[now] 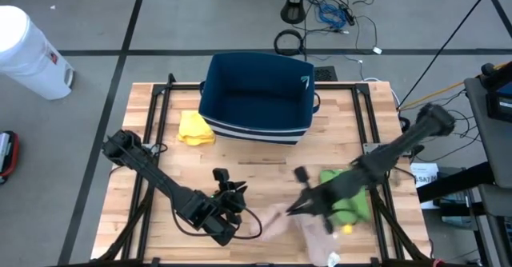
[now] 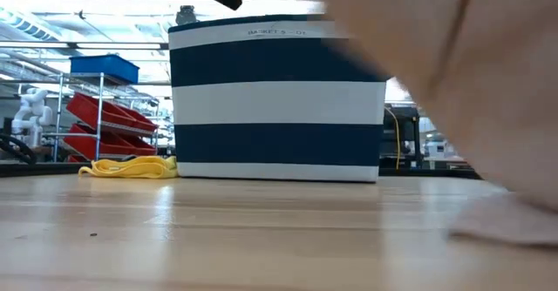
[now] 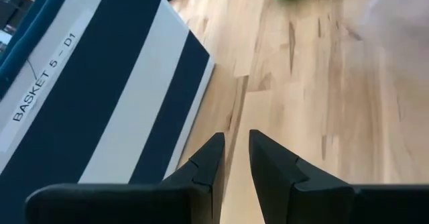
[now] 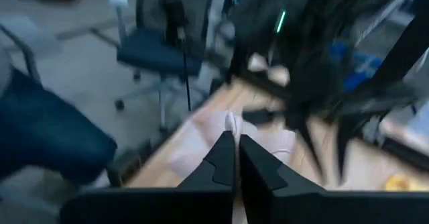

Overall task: Fold towel
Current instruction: Fold the light pink towel

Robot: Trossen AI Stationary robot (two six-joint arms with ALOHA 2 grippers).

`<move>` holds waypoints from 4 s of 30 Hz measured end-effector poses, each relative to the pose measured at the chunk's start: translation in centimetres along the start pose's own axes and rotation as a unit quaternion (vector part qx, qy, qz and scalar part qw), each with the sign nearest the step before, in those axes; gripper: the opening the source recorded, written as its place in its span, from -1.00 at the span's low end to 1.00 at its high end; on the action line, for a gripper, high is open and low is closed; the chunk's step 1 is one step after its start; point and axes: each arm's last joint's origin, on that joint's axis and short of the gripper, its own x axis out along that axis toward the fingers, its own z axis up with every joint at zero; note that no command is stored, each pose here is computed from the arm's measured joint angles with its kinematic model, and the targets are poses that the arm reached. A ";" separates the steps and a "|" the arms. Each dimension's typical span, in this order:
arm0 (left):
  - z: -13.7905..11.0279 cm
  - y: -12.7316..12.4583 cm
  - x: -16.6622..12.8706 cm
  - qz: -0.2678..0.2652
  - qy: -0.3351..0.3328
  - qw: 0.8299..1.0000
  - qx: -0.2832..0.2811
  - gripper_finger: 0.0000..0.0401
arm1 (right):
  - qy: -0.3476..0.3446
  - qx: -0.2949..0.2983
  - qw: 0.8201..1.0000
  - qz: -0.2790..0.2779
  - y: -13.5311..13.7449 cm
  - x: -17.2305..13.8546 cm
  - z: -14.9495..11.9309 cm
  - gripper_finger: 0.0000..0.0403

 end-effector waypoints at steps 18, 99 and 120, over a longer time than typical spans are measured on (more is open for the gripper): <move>2.3 -1.8 -1.2 -0.108 -0.078 0.991 -0.014 -0.62 | 0.070 -0.023 0.994 -0.075 -2.3 -2.1 -0.7 -1.00; -1.1 -0.9 2.7 -0.090 0.015 0.996 0.001 -0.05 | 0.082 -0.019 0.993 -0.083 -4.0 -2.3 -1.2 -1.00; -0.7 -0.1 4.2 -0.119 0.028 0.992 0.035 -0.92 | 0.079 -0.022 0.994 -0.075 -3.4 -2.3 -1.0 -1.00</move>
